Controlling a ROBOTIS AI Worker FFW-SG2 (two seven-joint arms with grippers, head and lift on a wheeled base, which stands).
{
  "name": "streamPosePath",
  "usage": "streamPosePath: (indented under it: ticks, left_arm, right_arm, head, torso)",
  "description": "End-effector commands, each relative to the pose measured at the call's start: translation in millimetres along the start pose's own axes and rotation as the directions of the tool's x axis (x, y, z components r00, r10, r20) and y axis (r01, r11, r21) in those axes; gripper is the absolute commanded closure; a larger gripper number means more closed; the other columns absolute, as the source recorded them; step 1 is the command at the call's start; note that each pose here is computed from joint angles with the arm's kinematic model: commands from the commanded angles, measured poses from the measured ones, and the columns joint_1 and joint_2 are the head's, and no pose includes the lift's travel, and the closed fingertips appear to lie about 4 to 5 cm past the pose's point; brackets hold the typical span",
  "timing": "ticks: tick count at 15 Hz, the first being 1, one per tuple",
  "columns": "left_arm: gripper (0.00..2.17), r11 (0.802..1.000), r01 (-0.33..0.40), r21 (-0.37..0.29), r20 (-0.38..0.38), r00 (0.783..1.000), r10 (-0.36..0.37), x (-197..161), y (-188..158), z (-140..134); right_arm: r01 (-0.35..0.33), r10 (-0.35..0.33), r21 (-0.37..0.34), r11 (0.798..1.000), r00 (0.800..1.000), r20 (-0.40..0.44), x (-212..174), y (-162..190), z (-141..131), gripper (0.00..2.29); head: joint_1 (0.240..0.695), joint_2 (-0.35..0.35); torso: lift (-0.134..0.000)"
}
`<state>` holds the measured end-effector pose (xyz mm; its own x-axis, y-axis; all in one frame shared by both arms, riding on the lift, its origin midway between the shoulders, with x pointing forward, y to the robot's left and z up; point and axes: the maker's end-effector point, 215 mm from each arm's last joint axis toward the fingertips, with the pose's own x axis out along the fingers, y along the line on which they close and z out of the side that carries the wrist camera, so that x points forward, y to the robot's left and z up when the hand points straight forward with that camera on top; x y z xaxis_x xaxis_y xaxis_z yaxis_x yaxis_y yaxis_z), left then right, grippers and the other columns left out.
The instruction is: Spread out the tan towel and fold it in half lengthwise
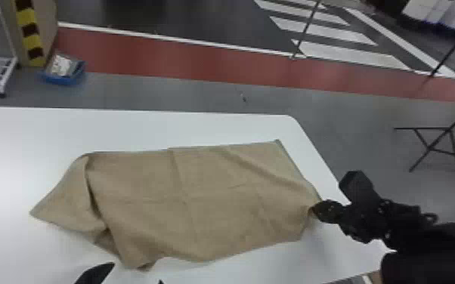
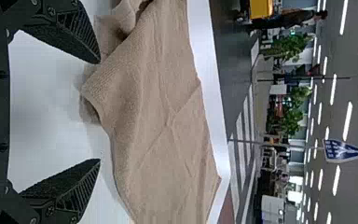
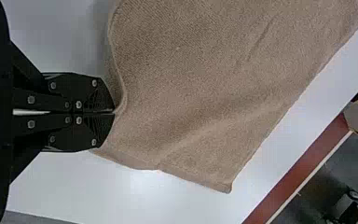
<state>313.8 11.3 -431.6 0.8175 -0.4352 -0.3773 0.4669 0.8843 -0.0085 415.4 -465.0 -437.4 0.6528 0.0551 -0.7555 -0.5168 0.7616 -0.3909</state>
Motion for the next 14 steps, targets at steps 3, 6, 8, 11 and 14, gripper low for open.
streamPosePath:
  ticks: [3,6,8,11,14]
  left_arm:
    - [0.14,0.999,0.023,0.027,0.007,1.000,-0.023,5.5,0.8,16.3]
    - [0.14,0.999,0.034,0.023,-0.025,0.999,-0.033,2.5,5.1,12.2]
    - [0.15,0.999,0.036,0.018,-0.037,0.999,-0.035,6.5,7.5,7.4]
    - [0.15,0.998,0.047,0.028,-0.104,0.994,-0.044,16.0,15.1,-17.5]
    - [0.20,0.999,0.038,0.022,-0.174,0.984,-0.034,17.2,22.9,-43.5]
  right_arm:
    - [0.013,-0.015,0.059,0.998,0.999,0.033,11.4,6.6,12.4,1.42]
    - [0.036,-0.040,0.116,0.993,0.999,0.032,7.9,6.7,5.3,1.42]
    - [0.052,-0.056,0.143,0.988,0.998,0.026,2.1,4.8,-1.1,1.42]
    - [0.068,-0.072,0.157,0.985,0.997,0.022,-6.2,4.6,-7.8,1.42]
    - [0.084,-0.087,0.160,0.984,0.996,0.014,-13.3,0.4,-14.0,1.42]
  head:
    - [0.695,-0.350]
    - [0.695,-0.350]
    - [0.695,-0.350]
    - [0.695,-0.350]
    - [0.695,-0.350]
  torso:
    - [-0.123]
    - [-0.123]
    - [-0.123]
    - [-0.123]
    - [-0.123]
